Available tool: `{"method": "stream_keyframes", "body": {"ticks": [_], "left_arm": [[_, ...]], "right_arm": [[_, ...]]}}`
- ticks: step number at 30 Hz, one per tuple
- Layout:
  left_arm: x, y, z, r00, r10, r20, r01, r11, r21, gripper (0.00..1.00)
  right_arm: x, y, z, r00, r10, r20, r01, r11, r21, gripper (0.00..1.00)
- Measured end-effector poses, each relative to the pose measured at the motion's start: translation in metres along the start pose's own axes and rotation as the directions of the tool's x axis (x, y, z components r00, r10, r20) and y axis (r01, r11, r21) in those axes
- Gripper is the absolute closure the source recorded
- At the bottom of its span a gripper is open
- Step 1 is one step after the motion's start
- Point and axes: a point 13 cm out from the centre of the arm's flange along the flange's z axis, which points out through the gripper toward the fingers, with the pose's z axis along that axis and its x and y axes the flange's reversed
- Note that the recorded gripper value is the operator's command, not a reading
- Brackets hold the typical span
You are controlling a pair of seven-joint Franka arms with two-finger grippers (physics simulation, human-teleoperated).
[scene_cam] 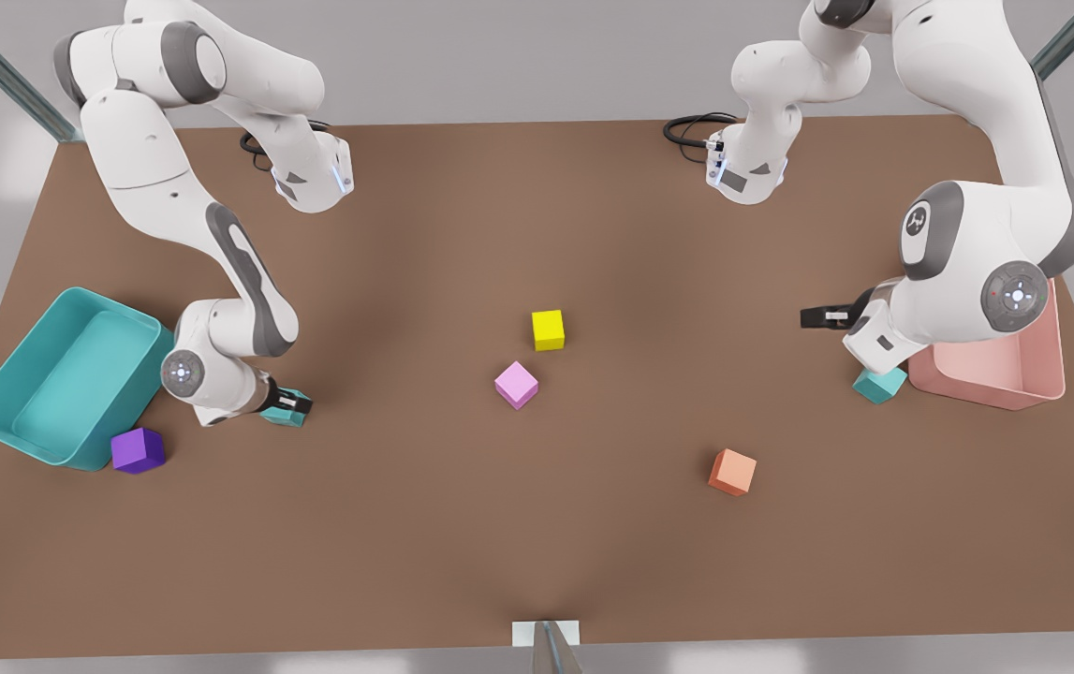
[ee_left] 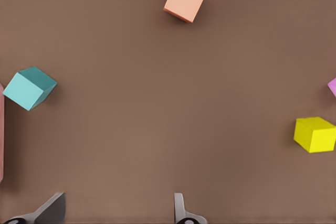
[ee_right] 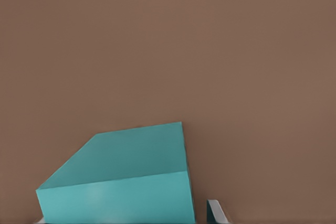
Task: Stack the two blue cubes on top of each other
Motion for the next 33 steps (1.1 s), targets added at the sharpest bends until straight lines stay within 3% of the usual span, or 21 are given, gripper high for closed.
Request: {"method": "stream_keyframes", "body": {"ticks": [1,2,5,10,14,21,27,30,33], "left_arm": [[0.000,0.000,0.000,1.000,0.000,-0.002,0.000,1.000,0.000,0.00],[0.001,0.000,0.000,1.000,0.000,-0.004,0.000,1.000,0.000,0.00],[0.002,0.000,0.001,1.000,-0.001,-0.007,0.001,1.000,-0.001,0.00],[0.002,0.001,0.001,1.000,-0.002,-0.011,0.002,1.000,-0.001,0.00],[0.002,0.001,0.002,1.000,-0.002,-0.013,0.002,1.000,-0.001,0.00],[0.003,-0.001,0.002,1.000,0.001,-0.014,-0.001,1.000,-0.003,0.00],[-0.014,0.006,0.015,0.999,-0.039,-0.013,0.039,0.999,-0.007,0.00],[-0.039,0.068,0.066,0.977,-0.214,-0.028,0.214,0.977,-0.004,0.00],[-0.056,0.171,0.135,0.886,-0.463,-0.016,0.463,0.886,0.009,0.00]], "right_arm": [[0.000,0.000,0.000,1.000,-0.001,-0.001,0.001,1.000,0.000,0.39],[0.000,0.000,0.000,1.000,-0.004,-0.001,0.004,1.000,-0.003,0.46],[-0.001,0.002,-0.003,1.000,-0.015,0.000,0.015,1.000,-0.012,0.52],[-0.017,0.046,-0.053,0.997,-0.068,0.045,0.071,0.995,-0.065,0.52],[-0.013,0.214,-0.095,0.969,-0.219,0.116,0.237,0.957,-0.165,0.50],[0.075,0.503,-0.130,0.913,-0.342,0.222,0.398,0.864,-0.308,0.48],[0.153,0.572,-0.077,0.944,-0.289,0.157,0.325,0.894,-0.307,0.48],[0.169,0.577,-0.043,0.966,-0.235,0.111,0.258,0.921,-0.292,0.48],[0.171,0.574,-0.018,0.981,-0.176,0.087,0.193,0.945,-0.264,0.48]]}}
